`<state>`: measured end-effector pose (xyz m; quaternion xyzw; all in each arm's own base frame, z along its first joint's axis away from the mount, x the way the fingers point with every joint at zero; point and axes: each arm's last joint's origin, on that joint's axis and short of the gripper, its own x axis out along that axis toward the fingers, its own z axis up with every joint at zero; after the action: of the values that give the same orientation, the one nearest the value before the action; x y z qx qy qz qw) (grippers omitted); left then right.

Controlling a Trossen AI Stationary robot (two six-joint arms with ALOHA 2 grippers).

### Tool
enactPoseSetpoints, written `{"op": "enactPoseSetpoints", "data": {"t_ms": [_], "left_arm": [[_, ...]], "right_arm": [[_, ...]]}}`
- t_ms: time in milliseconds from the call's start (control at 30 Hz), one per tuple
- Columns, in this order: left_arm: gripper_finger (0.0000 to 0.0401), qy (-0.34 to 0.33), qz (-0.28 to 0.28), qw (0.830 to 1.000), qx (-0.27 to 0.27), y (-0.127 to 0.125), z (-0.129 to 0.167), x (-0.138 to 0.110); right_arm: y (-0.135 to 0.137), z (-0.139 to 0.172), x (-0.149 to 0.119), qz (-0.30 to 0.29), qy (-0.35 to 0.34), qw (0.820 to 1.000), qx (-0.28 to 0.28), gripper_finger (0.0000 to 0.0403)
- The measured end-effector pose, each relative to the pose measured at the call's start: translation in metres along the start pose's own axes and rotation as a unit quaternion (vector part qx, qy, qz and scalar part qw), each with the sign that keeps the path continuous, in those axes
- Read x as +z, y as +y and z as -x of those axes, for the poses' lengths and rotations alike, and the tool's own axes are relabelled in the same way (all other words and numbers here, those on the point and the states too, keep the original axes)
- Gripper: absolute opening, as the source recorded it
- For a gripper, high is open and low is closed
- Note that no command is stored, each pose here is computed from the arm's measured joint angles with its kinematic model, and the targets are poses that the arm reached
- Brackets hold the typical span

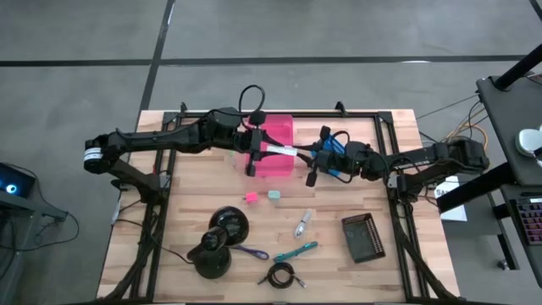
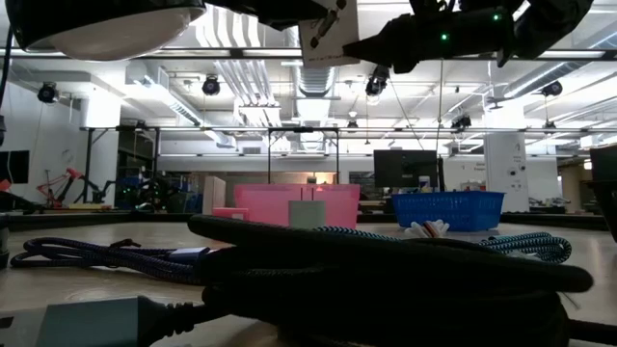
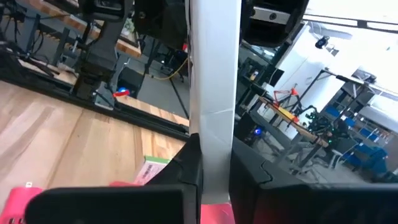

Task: Pick and place items into bin
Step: Put the bottom card reader box into the blue bin

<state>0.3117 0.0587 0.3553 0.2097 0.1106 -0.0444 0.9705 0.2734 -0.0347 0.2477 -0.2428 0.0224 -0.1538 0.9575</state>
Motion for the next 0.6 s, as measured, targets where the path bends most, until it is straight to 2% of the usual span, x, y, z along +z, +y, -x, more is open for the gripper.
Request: {"op": "enactPoseSetpoints", "data": {"t_ms": [100, 267, 367, 600], "left_arm": [[0.0081, 0.015, 0.001, 1.0, 0.026, 0.001, 0.0, -0.001], [0.0082, 0.05, -0.005, 0.994, 0.095, 0.005, 0.002, -0.002], [0.0082, 0.06, -0.024, 0.992, 0.105, 0.005, 0.004, -0.003], [0.0083, 0.075, -0.025, 0.988, 0.132, 0.007, 0.006, -0.003]], "right_arm": [[-0.001, 0.002, -0.001, -0.008, 0.015, 1.0, -0.003, 0.0032], [-0.006, 0.007, 0.0, -0.023, 0.073, 0.996, -0.04, 0.0032], [-0.01, 0.012, 0.003, -0.039, 0.104, 0.993, -0.038, 0.0032], [-0.019, 0.019, 0.017, -0.088, 0.172, 0.981, -0.021, 0.0032]]}}
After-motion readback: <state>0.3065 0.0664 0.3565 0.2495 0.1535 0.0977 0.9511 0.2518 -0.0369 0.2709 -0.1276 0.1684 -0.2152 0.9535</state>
